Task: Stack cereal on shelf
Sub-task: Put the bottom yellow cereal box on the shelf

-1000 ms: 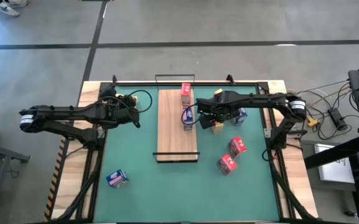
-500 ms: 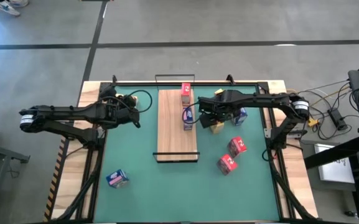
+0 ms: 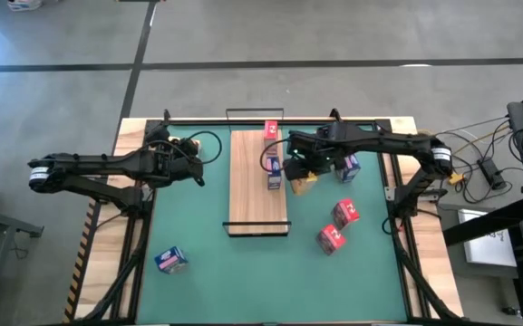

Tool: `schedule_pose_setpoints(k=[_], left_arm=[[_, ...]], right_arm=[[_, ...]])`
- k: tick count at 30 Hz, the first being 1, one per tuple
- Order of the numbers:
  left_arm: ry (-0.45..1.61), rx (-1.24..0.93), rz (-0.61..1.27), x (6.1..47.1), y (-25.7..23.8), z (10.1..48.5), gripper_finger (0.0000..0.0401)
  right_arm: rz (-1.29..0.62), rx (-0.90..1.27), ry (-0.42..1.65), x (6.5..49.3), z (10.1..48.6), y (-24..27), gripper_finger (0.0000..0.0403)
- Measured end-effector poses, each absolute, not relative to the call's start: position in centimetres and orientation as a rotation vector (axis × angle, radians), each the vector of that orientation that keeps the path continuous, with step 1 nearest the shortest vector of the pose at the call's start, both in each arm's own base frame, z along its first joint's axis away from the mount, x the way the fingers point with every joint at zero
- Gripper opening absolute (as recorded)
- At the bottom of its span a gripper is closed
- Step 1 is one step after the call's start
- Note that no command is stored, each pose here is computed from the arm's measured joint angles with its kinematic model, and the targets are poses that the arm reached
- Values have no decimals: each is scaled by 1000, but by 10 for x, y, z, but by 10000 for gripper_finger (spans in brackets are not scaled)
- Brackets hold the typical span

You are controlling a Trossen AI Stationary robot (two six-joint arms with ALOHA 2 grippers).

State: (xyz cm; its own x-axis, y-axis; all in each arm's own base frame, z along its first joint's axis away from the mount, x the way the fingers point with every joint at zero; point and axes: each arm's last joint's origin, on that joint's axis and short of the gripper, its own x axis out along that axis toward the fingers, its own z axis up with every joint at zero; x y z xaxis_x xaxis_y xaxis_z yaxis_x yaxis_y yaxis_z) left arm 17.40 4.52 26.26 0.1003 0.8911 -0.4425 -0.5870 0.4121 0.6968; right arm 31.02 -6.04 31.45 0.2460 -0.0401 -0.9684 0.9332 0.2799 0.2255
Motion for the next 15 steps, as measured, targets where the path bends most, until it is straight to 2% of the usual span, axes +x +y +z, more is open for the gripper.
schedule_pose_setpoints(k=[15], left_arm=[[956, 390, 1133, 174, 45, 262, 0]], right_arm=[[-835, 1205, 1076, 318, 338, -10, 147]])
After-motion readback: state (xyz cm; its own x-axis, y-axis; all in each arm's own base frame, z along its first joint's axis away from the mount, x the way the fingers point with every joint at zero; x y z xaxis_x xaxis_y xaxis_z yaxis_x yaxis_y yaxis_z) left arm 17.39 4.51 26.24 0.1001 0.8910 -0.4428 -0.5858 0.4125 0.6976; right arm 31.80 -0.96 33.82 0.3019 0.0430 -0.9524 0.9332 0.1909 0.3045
